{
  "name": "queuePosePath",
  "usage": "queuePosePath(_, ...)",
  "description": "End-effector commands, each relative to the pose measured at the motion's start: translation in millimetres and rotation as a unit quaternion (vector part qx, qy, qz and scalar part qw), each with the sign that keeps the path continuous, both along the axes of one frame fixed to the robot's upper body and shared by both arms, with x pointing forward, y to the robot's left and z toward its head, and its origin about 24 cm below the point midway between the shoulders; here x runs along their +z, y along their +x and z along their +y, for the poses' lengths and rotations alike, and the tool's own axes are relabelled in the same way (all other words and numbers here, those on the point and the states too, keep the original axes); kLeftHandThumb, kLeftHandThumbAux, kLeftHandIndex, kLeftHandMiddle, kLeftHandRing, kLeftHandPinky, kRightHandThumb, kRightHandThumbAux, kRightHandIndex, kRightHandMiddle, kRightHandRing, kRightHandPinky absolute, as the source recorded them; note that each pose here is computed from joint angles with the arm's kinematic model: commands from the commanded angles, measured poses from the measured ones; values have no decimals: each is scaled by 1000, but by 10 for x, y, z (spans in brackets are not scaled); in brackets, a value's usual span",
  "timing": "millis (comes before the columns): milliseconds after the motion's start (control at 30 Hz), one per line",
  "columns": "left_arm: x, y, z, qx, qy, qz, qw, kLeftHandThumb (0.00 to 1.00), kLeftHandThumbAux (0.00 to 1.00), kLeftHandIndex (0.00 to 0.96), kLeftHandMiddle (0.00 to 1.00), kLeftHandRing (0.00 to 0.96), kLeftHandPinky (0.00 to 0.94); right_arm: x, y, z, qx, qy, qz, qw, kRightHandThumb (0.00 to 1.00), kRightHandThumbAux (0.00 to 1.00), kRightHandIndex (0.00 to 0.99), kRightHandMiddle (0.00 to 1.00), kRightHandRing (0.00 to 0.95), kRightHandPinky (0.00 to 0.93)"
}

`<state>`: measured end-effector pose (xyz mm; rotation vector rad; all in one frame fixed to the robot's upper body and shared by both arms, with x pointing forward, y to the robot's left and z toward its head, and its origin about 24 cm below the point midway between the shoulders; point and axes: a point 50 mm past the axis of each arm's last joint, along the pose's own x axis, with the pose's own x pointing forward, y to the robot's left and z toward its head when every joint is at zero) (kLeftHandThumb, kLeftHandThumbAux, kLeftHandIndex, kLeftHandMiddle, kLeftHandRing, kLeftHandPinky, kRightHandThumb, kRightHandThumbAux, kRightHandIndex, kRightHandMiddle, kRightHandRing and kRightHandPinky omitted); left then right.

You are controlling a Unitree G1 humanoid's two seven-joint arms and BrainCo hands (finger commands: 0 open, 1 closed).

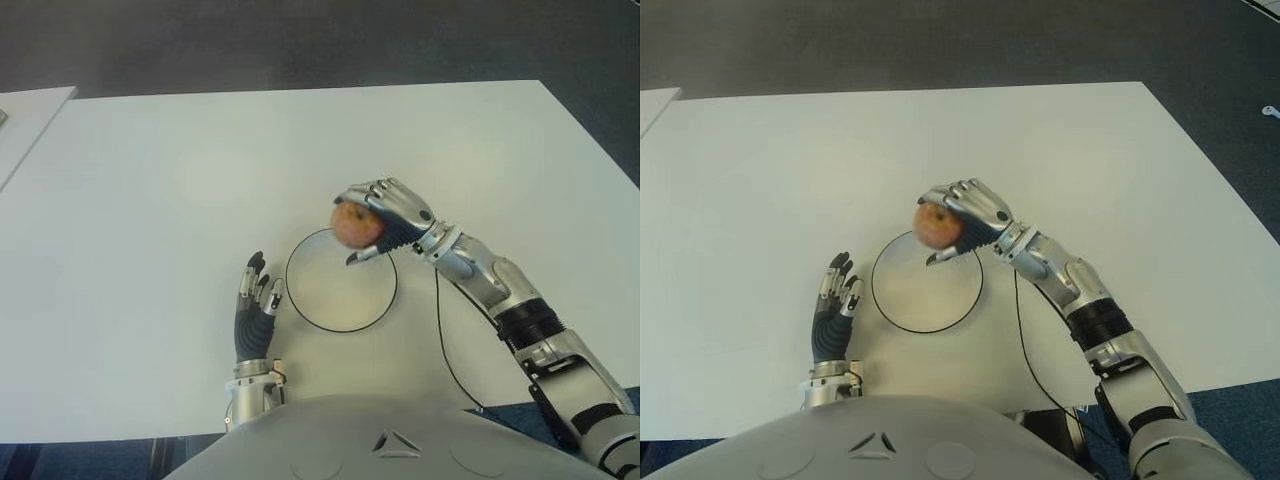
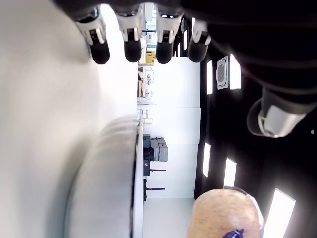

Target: Put the apples into the plate.

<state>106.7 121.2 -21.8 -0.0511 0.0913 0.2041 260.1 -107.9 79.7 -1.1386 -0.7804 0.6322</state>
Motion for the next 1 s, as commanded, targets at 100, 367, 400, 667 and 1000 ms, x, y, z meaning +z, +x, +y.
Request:
queuePosePath(100,-97,-52,-33,2,-10,39,999,39,438,0,0,0,0,-70,-115,94,23,-8,9,1000,716,715,440,876,859,858)
queuePosePath(367,-110,-39,-30,1,-5,36,999,25,444,0,0,0,0,-144,-201,139,57,-4,7,998,722,711,441,899,877,897)
queuePosePath(400,-110,-38,-30,1,-5,36,999,25,444,0,0,0,0,-147,-212,143,61,-5,4,998,722,711,441,900,878,897)
queuePosePath(667,-97,-30,-37,2,-6,35,999,29,441,0,0,0,0,-190,-308,178,85,-17,0,996,728,707,442,881,866,879)
queuePosePath(1000,-93,-35,-34,14,-6,42,999,39,433,0,0,0,10,-306,-396,187,88,-16,17,996,727,707,443,841,843,813)
